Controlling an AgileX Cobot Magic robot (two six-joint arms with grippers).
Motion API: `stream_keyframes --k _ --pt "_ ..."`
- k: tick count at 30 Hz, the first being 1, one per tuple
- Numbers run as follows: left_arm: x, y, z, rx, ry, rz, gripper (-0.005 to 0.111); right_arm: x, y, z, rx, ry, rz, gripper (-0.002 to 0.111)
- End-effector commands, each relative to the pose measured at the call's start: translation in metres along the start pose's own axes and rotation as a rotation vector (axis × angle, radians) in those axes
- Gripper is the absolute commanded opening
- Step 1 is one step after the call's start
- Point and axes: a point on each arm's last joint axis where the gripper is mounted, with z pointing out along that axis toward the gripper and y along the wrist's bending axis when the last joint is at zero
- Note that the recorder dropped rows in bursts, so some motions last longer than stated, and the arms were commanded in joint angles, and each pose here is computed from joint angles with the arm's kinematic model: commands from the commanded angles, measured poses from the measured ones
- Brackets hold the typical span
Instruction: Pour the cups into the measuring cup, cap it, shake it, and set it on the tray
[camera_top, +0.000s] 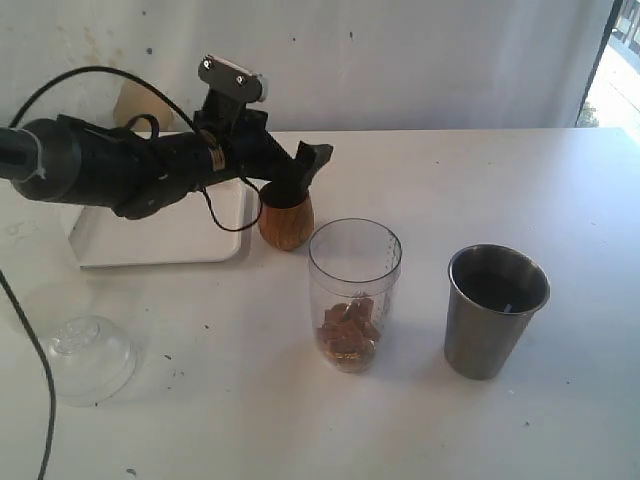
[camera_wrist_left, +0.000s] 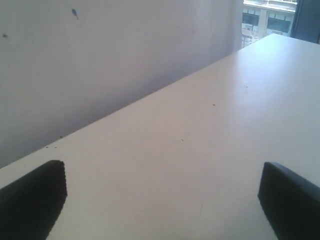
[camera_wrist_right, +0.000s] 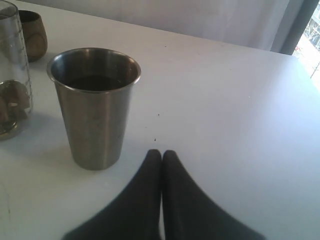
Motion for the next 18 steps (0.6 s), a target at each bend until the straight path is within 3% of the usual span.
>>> stream_keyframes --k 1,3,5,9,11,18 --pt "-0.034 0.007 -0.022 -0.094 0.037 -0.070 0.104 -0.001 0.000 0.000 0.004 -0.006 -0.003 0.000" --pt "-0.045 0.010 -0.033 -0.128 0.075 -0.076 0.101 -0.001 0.000 0.000 0.004 -0.006 -0.003 0.000" --pt "-0.060 0.011 -0.046 -0.155 0.092 -0.066 0.088 -0.001 0.000 0.000 0.004 -0.006 -0.003 0.000" --pt "-0.089 0.010 -0.072 -0.188 0.101 0.002 0.035 -0.001 0.000 0.000 0.004 -0.006 -0.003 0.000" --pt "-0.103 0.007 -0.087 -0.201 0.103 0.024 0.001 -0.001 0.000 0.000 0.004 -0.006 -0.003 0.000" --pt "-0.134 0.004 -0.143 -0.268 0.155 0.018 0.001 -0.001 0.000 0.000 0.004 -0.006 -0.003 0.000"
